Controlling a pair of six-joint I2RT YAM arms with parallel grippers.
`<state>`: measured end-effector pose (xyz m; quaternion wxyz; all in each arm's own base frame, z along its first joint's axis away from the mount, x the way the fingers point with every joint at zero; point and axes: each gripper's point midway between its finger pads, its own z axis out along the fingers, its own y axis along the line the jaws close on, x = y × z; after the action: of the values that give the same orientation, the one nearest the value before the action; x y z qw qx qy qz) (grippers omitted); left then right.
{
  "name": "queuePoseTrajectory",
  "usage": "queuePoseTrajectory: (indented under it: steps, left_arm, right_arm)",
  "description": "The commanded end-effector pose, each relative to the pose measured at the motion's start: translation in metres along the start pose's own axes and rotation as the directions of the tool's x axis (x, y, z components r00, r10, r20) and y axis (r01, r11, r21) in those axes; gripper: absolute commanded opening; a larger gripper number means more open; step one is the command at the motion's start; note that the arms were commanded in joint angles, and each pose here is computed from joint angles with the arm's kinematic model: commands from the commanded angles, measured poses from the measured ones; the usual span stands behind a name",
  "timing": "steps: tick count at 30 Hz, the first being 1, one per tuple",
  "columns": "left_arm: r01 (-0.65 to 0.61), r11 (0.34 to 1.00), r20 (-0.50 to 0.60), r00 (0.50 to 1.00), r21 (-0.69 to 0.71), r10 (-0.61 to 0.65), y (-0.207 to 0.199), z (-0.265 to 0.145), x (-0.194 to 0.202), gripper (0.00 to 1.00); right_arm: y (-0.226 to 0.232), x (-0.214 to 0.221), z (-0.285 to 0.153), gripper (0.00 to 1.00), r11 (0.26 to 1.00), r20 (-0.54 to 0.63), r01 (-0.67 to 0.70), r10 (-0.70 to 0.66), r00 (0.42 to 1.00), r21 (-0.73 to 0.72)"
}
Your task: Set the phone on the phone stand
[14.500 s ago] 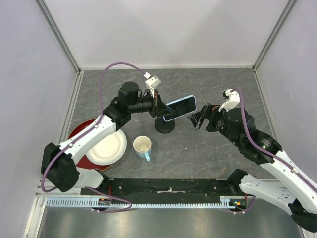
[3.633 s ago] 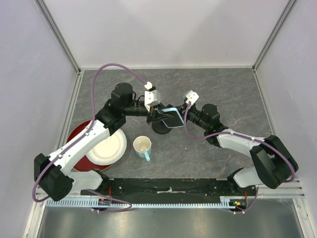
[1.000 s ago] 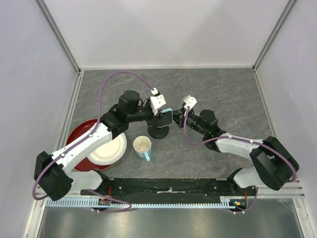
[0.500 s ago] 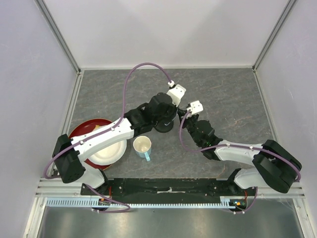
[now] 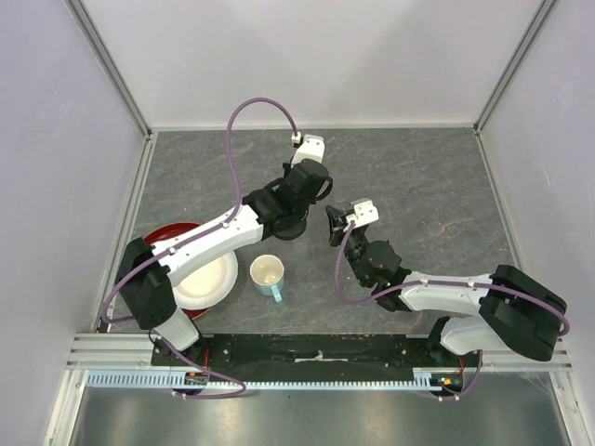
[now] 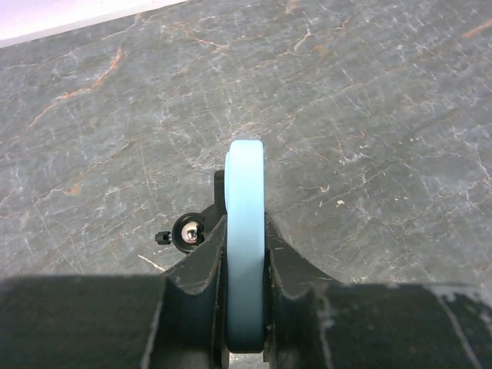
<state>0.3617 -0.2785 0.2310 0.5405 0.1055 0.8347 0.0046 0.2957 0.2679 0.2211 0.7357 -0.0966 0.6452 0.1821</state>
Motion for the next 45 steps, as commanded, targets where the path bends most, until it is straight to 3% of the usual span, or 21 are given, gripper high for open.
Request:
queuePoseTrajectory:
  steps: [1,2,8,9,10,12,16,17,19,24,30,37,45]
  left_arm:
    - [-0.168,0.974,-0.171,0.975,-0.152,0.142,0.042,0.001,0.058,0.02]
    - [-0.167,0.976,-0.173,0.975,-0.137,0.142,0.041,0.000,0.058,0.02]
    - [-0.179,0.978,-0.118,0.974,0.107,0.192,0.013,-0.015,0.046,0.02]
    - [-0.188,0.972,-0.115,0.972,0.137,0.204,0.011,-0.018,0.046,0.02]
    - [-0.184,0.961,-0.098,0.973,0.207,0.207,0.002,-0.027,0.041,0.02]
    - [-0.220,0.930,-0.060,0.967,0.294,0.248,-0.007,-0.034,0.036,0.02]
    - [-0.255,0.854,0.042,0.963,0.454,0.265,-0.026,-0.059,0.016,0.02]
    - [-0.272,0.841,0.073,0.960,0.468,0.270,-0.026,-0.064,0.009,0.02]
    - [-0.282,0.817,0.093,0.957,0.504,0.273,-0.029,-0.070,0.007,0.02]
    - [-0.300,0.753,0.134,0.952,0.586,0.275,-0.028,-0.089,0.014,0.02]
    - [-0.401,0.617,0.302,0.916,0.677,0.264,-0.037,-0.118,0.010,0.02]
    - [-0.456,0.452,0.420,0.888,0.766,0.185,-0.043,-0.139,-0.018,0.02]
    - [-0.527,0.320,0.483,0.850,0.788,0.211,-0.050,-0.131,-0.011,0.02]
  right_arm:
    - [-0.003,-0.023,-0.001,0.00,1.000,0.049,-0.001,0.000,0.999,0.019]
    - [-0.006,-0.024,0.000,0.00,0.999,0.039,0.017,-0.018,0.999,0.033]
    - [-0.039,-0.022,0.006,0.22,0.999,-0.038,0.046,-0.046,0.998,0.002]
    - [-0.059,-0.019,0.007,0.35,1.000,-0.045,0.016,-0.015,0.999,0.021]
    - [-0.050,-0.022,0.004,0.40,0.997,-0.043,-0.001,-0.003,0.999,-0.078]
    - [-0.051,-0.021,0.001,0.53,0.991,-0.049,-0.015,0.009,0.999,-0.130]
    - [-0.043,-0.026,-0.002,0.68,0.960,-0.040,-0.042,0.032,0.999,-0.277]
    - [-0.026,-0.025,-0.008,0.71,0.920,-0.047,-0.046,0.030,0.998,-0.390]
    - [-0.014,-0.017,-0.008,0.79,0.881,-0.070,-0.048,0.017,0.997,-0.471]
    - [0.016,-0.005,-0.014,0.86,0.769,-0.103,-0.073,0.009,0.995,-0.636]
    - [0.034,0.001,-0.027,0.87,0.659,-0.126,-0.088,-0.010,0.992,-0.747]
    - [0.039,0.007,-0.028,0.87,0.625,-0.144,-0.102,-0.018,0.989,-0.774]
    - [0.049,0.018,-0.033,0.80,0.552,-0.196,-0.141,-0.042,0.980,-0.822]
